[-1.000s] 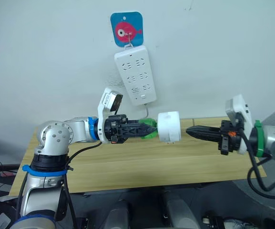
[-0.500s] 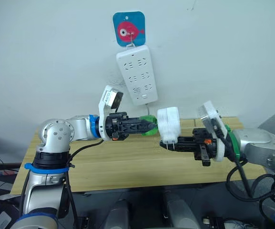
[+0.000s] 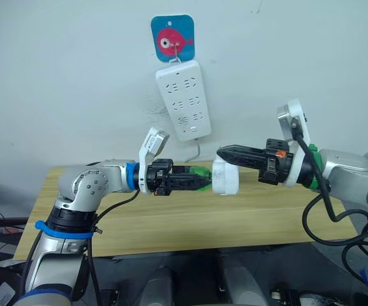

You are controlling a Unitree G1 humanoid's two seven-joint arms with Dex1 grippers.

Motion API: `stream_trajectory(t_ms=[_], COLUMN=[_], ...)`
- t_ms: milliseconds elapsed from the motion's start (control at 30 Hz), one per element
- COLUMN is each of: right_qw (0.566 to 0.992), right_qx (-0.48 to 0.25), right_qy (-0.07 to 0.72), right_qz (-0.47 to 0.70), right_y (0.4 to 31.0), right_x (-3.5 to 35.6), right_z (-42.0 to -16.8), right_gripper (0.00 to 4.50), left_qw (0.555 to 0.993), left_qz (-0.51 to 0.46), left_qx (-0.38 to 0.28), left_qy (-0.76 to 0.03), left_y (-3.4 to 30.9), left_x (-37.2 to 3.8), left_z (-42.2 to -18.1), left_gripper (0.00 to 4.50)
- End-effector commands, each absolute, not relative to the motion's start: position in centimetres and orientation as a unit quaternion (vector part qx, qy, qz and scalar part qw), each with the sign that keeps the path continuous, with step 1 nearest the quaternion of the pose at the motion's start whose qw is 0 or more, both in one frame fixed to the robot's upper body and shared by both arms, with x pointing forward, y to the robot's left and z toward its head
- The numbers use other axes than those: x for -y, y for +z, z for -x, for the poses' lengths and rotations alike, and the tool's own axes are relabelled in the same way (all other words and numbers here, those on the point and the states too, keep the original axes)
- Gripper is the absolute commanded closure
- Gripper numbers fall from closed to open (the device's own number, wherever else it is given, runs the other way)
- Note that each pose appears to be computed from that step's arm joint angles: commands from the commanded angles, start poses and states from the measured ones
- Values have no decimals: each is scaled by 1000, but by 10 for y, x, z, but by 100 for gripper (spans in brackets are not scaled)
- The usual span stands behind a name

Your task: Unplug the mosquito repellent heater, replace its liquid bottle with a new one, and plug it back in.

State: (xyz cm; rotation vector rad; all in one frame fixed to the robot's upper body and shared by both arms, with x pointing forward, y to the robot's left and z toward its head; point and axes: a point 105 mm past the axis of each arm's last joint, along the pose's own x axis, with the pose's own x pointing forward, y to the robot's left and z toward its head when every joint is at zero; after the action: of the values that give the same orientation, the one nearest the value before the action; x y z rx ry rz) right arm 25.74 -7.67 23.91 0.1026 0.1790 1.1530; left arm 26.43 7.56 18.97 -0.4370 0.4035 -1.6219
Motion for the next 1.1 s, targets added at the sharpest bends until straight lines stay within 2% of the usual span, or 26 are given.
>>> stream_trajectory(t_ms=[33, 467, 1100], right_qw=[832, 818, 770], right_qx=[-80, -128, -168], right_qy=[549, 560, 611], right_qz=[-34, -27, -72], right_y=[240, 219, 209], right_x=[76, 85, 77], right_z=[-258, -258, -228], right_gripper=[450, 450, 450], left_qw=[620, 585, 573], left_qz=[183, 227, 280], left_qx=[-155, -174, -188], left_qy=[-747, -759, -747], left_y=[206, 218, 227], left_x=[-76, -79, -82], left_z=[-251, -245, -247], left_gripper=[219, 219, 219])
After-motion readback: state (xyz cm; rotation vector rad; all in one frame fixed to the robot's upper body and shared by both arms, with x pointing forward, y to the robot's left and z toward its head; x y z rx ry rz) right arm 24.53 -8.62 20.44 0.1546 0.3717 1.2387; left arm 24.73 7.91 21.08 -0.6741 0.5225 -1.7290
